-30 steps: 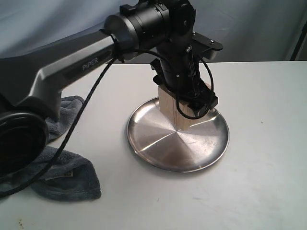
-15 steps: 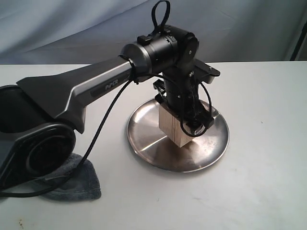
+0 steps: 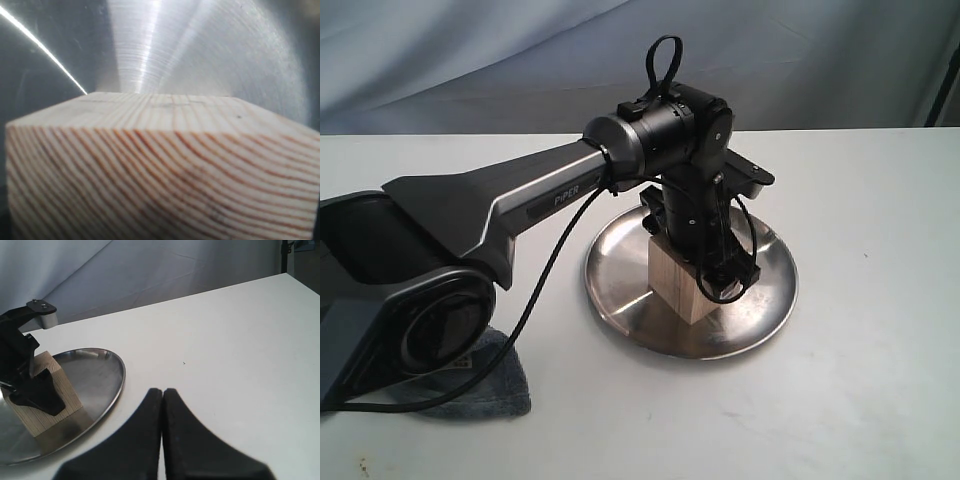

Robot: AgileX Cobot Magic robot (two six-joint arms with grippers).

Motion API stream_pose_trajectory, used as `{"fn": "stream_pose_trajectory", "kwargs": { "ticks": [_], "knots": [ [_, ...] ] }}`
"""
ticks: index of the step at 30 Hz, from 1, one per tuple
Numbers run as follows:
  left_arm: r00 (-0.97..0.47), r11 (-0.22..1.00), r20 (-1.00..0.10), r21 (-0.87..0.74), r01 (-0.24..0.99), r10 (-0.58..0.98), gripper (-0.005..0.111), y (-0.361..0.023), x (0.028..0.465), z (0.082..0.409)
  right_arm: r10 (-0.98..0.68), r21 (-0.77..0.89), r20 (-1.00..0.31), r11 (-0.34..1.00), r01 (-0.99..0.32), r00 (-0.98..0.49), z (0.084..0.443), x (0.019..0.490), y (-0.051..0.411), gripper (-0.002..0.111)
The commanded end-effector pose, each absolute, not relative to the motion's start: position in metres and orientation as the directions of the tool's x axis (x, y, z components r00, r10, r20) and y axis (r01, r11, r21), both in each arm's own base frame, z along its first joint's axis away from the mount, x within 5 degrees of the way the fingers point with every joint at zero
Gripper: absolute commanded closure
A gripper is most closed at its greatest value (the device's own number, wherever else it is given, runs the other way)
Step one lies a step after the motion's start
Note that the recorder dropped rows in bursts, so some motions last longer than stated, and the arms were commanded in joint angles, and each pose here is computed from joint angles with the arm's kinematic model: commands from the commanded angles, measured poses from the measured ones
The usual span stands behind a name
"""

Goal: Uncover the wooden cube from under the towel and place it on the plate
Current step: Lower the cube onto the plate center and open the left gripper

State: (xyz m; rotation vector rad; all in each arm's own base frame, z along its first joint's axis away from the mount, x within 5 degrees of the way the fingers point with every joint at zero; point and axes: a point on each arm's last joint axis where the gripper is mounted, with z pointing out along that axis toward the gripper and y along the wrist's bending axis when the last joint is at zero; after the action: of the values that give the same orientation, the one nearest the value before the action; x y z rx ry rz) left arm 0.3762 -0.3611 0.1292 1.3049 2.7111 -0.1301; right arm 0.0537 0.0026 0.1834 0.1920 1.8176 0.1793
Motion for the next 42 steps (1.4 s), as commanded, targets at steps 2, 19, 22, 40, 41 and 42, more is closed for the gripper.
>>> {"fn": "stream_pose_trajectory", "kwargs": {
  "ticks": [2, 19, 22, 40, 41, 42],
  "knots": [
    [-0.606, 0.615, -0.191, -0.015, 0.788, 0.772, 0.103, -0.364, 0.377, 0.137, 0.213, 0.209, -0.946, 0.977, 0.04, -0.246, 0.183, 0.054, 0.002, 0.108],
    [-0.638, 0.655, -0.201, 0.031, 0.755, 0.744, 0.022, -0.36, 0.381, 0.145, 0.213, 0.209, -0.946, 0.977, 0.04, -0.246, 0.183, 0.054, 0.002, 0.108],
    [-0.658, 0.682, -0.195, 0.087, 0.727, 0.727, 0.019, -0.356, 0.384, 0.146, 0.213, 0.209, -0.946, 0.977, 0.04, -0.246, 0.183, 0.054, 0.002, 0.108],
    [-0.694, 0.727, -0.274, 0.028, 0.686, 0.666, 0.019, -0.359, 0.381, 0.175, 0.213, 0.209, -0.946, 0.977, 0.04, -0.246, 0.183, 0.054, 0.002, 0.108],
    [-0.692, 0.727, -0.282, 0.029, 0.686, 0.664, 0.019, -0.359, 0.381, 0.178, 0.213, 0.209, -0.946, 0.977, 0.04, -0.246, 0.183, 0.054, 0.002, 0.108],
    [-0.691, 0.727, -0.286, 0.032, 0.686, 0.664, 0.019, -0.358, 0.381, 0.18, 0.213, 0.209, -0.946, 0.977, 0.04, -0.246, 0.183, 0.054, 0.002, 0.108]
  ]
}}
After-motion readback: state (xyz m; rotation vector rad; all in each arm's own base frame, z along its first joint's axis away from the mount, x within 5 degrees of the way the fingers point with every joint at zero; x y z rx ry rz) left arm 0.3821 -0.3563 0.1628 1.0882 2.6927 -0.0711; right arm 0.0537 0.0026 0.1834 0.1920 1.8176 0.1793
